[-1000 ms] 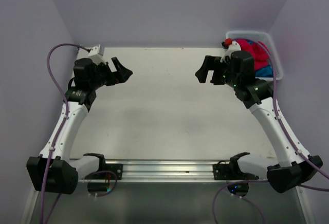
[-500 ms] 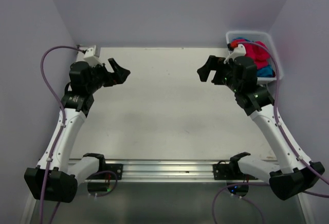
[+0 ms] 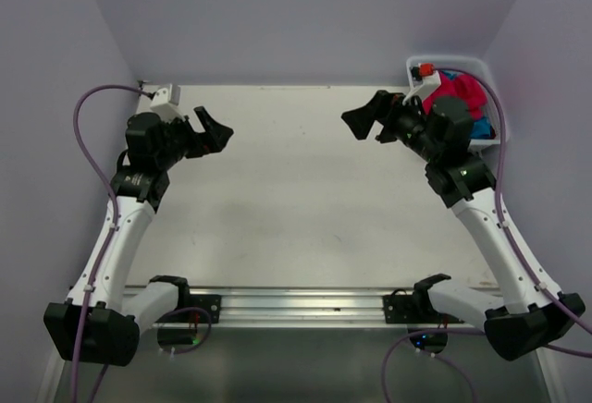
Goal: Fold and stack the t-shirts
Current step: Grab crumpled tshirt from bin with the right arm
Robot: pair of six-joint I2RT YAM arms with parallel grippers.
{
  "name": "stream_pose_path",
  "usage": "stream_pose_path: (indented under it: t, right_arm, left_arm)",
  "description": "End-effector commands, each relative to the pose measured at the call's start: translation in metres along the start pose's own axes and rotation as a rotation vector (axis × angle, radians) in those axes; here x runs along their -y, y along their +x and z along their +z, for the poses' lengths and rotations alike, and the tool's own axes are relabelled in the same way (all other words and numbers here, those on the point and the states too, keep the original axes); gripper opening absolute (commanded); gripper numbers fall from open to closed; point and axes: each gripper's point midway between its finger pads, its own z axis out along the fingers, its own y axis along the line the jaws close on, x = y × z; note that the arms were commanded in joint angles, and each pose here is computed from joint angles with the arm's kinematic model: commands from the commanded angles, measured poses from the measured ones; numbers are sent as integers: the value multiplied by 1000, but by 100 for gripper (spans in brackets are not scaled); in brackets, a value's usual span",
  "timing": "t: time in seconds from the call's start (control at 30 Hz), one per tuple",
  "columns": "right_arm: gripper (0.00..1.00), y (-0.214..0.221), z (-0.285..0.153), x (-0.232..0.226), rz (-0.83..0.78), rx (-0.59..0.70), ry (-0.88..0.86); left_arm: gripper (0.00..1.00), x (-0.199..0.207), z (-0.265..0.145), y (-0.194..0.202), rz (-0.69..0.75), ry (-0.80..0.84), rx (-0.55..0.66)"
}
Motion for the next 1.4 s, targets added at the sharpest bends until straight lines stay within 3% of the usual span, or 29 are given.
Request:
stream_pose_path:
  t: [0.0,0.03,0.1,0.13,0.23,0.27,0.33,0.37,0.4,0.43,0.63,0.67,0.73,0.77,0.8,1.07,1.37]
  right_arm:
    - [99,-10,2,-5,-76,84,-61]
    - [99,-29,-4,-7,-88,185,-57]
    - [99,-29,-3,0,-56,230,-40]
    - [99,-19,5,11,22,181,10]
    - [99,1,34,20,11,-30,33]
    - [99,-8,41,26,-10,-14,65]
    - [99,8,52,70,-59,-99,264]
    - [99,24,66,122,-103,-157,488]
    - [99,3,73,135,-141,-150,574]
    - [99,16,70,158,-187,-253,666]
    - [99,1,90,238,-163,-268,937]
    - [99,-26,91,239,-158,-213,966]
    - [99,-12,81,284,-161,-306,1144]
    - [99,-35,81,285,-146,-252,1156]
    - [99,-26,75,310,-126,-288,1219]
    - [99,-62,46,357,-65,-153,1331]
    - [98,-44,25,404,1,-237,1347]
  left_arm:
    - [100,6,-8,-10,32,10,50]
    - [100,6,-9,-11,34,9,54]
    - [100,4,-10,-10,39,0,53]
    - [100,4,-11,-11,40,-2,53]
    - [100,3,-10,-10,44,-3,55]
    - [100,4,-9,-11,46,3,60]
    - [100,5,-8,-11,45,11,59]
    - [100,5,-7,-11,43,12,60]
    - [100,5,-6,-13,43,9,63]
    - [100,5,-6,-14,42,7,62]
    - [100,2,-8,-23,53,-25,88]
    - [100,2,-9,-23,52,-26,90]
    - [100,3,-9,-21,43,-18,85]
    - [100,3,-10,-20,40,-17,83]
    - [100,4,-9,-15,35,-7,71]
    - [100,4,-16,12,13,37,48]
    - [100,2,-17,32,2,61,20]
